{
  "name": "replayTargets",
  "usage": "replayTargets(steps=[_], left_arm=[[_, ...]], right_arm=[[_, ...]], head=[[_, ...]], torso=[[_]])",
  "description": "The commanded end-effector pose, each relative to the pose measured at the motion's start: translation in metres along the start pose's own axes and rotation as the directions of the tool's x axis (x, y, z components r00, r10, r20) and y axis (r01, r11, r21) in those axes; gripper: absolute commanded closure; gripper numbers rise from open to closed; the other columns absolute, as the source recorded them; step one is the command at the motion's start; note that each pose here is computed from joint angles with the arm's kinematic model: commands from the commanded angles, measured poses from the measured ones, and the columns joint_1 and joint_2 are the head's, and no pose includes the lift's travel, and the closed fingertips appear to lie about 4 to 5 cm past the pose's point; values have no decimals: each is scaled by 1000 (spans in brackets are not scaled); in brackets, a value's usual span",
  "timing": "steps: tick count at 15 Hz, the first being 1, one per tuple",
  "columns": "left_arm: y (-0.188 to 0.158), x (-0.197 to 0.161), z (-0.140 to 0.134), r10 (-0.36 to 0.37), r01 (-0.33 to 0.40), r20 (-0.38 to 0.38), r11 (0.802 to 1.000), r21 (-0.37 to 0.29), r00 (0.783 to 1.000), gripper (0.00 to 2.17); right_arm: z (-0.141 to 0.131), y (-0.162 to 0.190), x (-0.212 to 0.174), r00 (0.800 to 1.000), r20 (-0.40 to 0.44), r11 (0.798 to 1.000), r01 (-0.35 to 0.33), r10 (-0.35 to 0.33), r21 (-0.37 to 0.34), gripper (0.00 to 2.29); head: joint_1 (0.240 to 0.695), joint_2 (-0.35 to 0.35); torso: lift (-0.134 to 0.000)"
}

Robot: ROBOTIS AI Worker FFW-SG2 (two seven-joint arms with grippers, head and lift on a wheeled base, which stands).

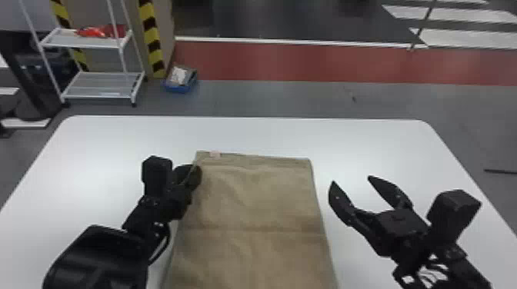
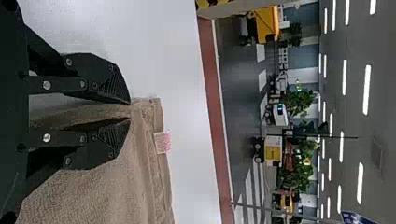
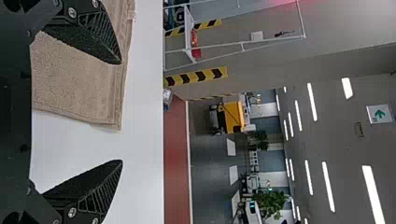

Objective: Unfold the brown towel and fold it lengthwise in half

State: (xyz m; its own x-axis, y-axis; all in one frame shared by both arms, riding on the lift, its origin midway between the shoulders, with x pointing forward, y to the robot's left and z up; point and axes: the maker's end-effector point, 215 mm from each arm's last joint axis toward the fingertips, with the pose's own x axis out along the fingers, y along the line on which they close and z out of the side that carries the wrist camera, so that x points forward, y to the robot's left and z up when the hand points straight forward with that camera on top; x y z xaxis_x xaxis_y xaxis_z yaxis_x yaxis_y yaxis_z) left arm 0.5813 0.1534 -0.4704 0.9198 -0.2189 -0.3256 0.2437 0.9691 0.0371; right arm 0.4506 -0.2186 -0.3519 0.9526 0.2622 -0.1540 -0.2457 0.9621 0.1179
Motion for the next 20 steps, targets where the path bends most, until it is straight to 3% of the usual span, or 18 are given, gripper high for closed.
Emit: replayTargets(steps=[1, 5, 8, 11, 15, 16, 18, 19, 20], left_arm=[[5, -5, 0, 17, -17, 11, 1000, -1, 1000, 1440], [-6, -21, 45, 11, -10, 103, 1000, -3, 995, 1440], [-43, -49, 78, -45, 45, 156, 999, 3, 987, 1440], [-128, -71, 80, -185, 179, 105, 982, 65, 977, 1440], [-233, -93, 59, -346, 339, 31, 931, 135, 938, 1430], [-250, -97, 50, -370, 365, 12, 919, 147, 929, 1210], [-257, -99, 45, -394, 390, 0, 910, 138, 919, 205], [-258, -101, 41, -404, 401, -7, 907, 130, 915, 46], [-252, -102, 43, -392, 390, -2, 912, 125, 920, 46]], right_arm=[[1, 0, 1, 1000, 3, 1000, 1, -1, 0, 137], [0, -1, 2, 1000, 2, 1000, 3, -3, 0, 137], [3, -11, 1, 999, 11, 999, 36, -36, 5, 137], [12, -45, -8, 991, 40, 991, 131, -132, 12, 140], [18, -89, -19, 952, 69, 954, 297, -299, 29, 144], [16, -94, -20, 945, 65, 947, 320, -322, 32, 144], [15, -95, -20, 943, 62, 945, 325, -326, 36, 144], [13, -96, -19, 944, 54, 945, 325, -326, 36, 144], [11, -94, -18, 946, 48, 947, 319, -320, 34, 144]], head=[[695, -71], [695, -64], [695, -77], [695, -144], [695, -298], [695, -350], [695, -350], [695, -350], [695, -350]], torso=[[-119], [-119], [-119], [-119], [-119], [-119], [-119], [-119], [-119]])
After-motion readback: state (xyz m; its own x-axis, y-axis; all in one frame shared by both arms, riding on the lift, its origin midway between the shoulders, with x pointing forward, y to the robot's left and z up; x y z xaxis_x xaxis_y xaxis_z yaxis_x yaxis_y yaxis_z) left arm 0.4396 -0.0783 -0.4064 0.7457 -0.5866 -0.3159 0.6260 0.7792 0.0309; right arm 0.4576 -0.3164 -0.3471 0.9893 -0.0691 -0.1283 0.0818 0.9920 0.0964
